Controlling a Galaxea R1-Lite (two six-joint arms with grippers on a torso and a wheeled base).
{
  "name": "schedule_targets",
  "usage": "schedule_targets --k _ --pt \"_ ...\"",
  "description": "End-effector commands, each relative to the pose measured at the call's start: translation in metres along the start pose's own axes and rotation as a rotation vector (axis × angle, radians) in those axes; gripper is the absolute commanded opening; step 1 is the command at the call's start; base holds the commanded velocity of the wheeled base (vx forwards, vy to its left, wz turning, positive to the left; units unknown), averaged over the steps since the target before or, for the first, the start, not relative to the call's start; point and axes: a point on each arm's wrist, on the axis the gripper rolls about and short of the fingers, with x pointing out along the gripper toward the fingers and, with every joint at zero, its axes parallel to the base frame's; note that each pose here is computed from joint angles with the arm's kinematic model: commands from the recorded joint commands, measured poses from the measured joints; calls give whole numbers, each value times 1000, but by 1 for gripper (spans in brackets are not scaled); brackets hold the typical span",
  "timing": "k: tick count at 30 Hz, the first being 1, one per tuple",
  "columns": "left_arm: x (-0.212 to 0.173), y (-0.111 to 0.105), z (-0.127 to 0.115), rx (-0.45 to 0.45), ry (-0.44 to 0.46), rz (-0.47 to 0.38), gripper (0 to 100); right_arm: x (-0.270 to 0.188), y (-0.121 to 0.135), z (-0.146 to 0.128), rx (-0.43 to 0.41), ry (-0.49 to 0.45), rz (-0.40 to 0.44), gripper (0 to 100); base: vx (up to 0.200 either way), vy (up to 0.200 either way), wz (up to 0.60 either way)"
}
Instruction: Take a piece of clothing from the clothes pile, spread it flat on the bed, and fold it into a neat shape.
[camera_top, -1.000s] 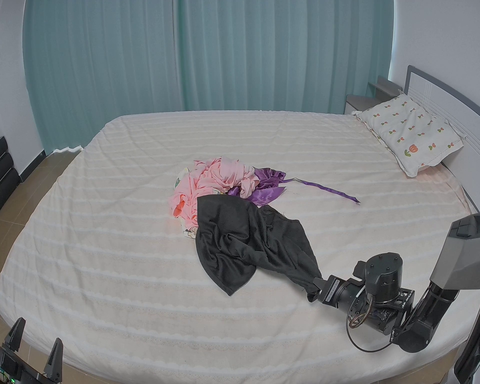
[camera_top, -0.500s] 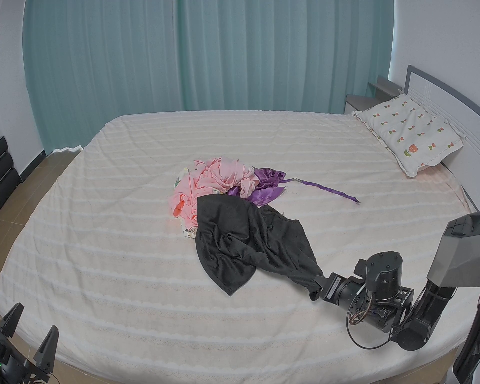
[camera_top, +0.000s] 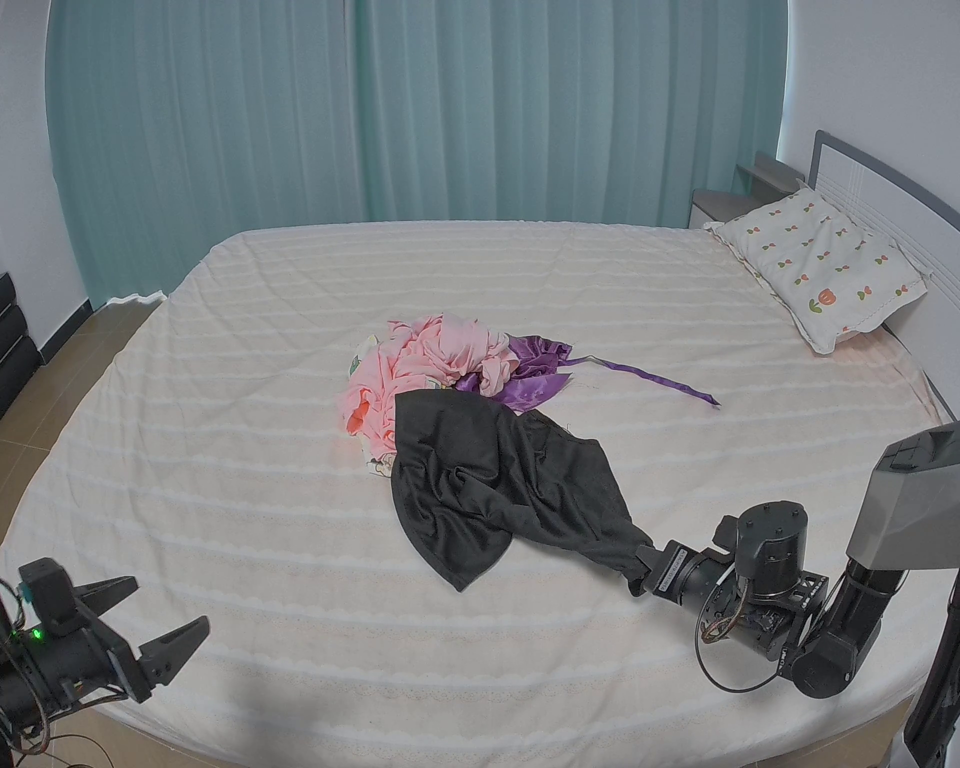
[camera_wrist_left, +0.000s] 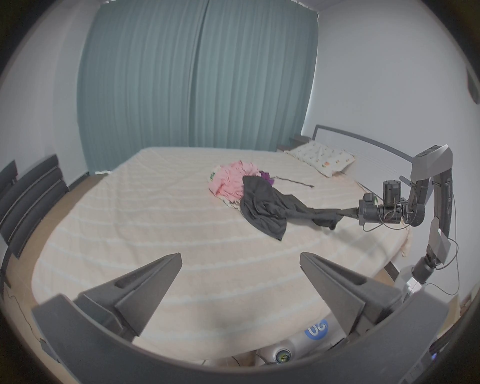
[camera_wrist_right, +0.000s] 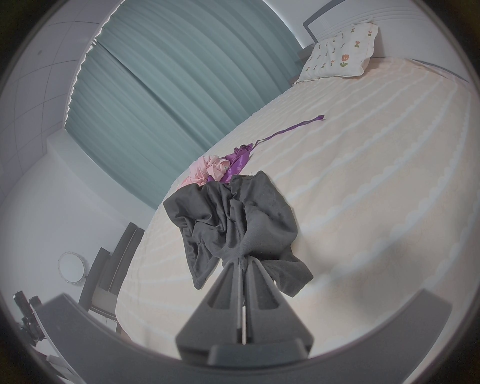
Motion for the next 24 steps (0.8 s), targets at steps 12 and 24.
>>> schedule_targets --k 12,24 --pt "200 -55 -37 -233 374 -49 100 4 -5 -2 -1 -7 -3 0 0 0 0" --pt "268 -121 -46 -258 306 -93 100 6 -7 -6 -15 4 -13 0 0 0 0"
